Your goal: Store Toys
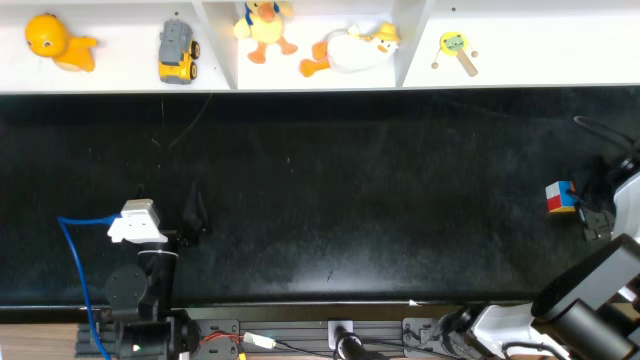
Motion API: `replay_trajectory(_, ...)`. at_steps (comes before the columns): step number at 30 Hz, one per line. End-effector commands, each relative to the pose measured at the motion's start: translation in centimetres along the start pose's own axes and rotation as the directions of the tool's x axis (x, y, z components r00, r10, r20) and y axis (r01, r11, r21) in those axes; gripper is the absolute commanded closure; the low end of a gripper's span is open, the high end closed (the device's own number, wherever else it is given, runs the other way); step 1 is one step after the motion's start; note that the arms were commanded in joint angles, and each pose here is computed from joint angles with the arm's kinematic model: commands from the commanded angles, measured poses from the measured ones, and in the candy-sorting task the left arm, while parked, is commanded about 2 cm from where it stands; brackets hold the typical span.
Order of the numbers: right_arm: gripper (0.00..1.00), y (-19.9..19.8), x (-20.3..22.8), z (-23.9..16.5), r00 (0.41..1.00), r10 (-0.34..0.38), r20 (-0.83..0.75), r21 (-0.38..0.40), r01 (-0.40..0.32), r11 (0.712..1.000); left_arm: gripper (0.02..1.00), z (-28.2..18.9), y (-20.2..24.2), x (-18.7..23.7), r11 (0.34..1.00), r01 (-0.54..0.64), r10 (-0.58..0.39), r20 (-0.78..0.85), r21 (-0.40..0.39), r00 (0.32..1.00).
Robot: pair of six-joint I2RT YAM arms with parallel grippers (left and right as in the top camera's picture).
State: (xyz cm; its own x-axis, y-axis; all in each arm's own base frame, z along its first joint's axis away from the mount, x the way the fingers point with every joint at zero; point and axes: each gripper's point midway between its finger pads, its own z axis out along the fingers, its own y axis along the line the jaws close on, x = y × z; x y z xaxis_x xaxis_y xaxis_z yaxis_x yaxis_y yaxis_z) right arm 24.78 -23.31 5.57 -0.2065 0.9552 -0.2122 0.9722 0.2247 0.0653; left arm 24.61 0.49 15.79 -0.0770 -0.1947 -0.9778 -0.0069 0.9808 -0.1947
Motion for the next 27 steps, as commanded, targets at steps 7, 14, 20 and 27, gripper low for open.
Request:
replay_trajectory(7,0.11,-0.1,0.4,2.4,1.0,-0.003,-0.027,0.043,0.004,0.999,0.02,0.0,0.0,0.0,1.0,0.02,-0.02,0.006,0.0,1.0)
replay_trajectory(14,0.148,1.3,1.0,2.9,0.998,-0.064,-0.008,0.057,0.064,0.996,0.02,0.0,0.0,0.0,1.0,0.02,-0.02,0.006,0.0,1.0)
replay_trajectory(20,0.215,2.3,1.3,2.7,0.992,-0.12,0.036,0.082,0.117,0.99,0.02,0.0,0.0,0.0,1.0,0.02,-0.02,0.006,0.0,1.0)
replay_trajectory(27,0.389,2.5,1.4,2.6,0.991,-0.126,0.035,0.081,0.123,0.989,0.02,0.0,0.0,0.0,1.0,0.02,-0.02,0.006,0.0,1.0)
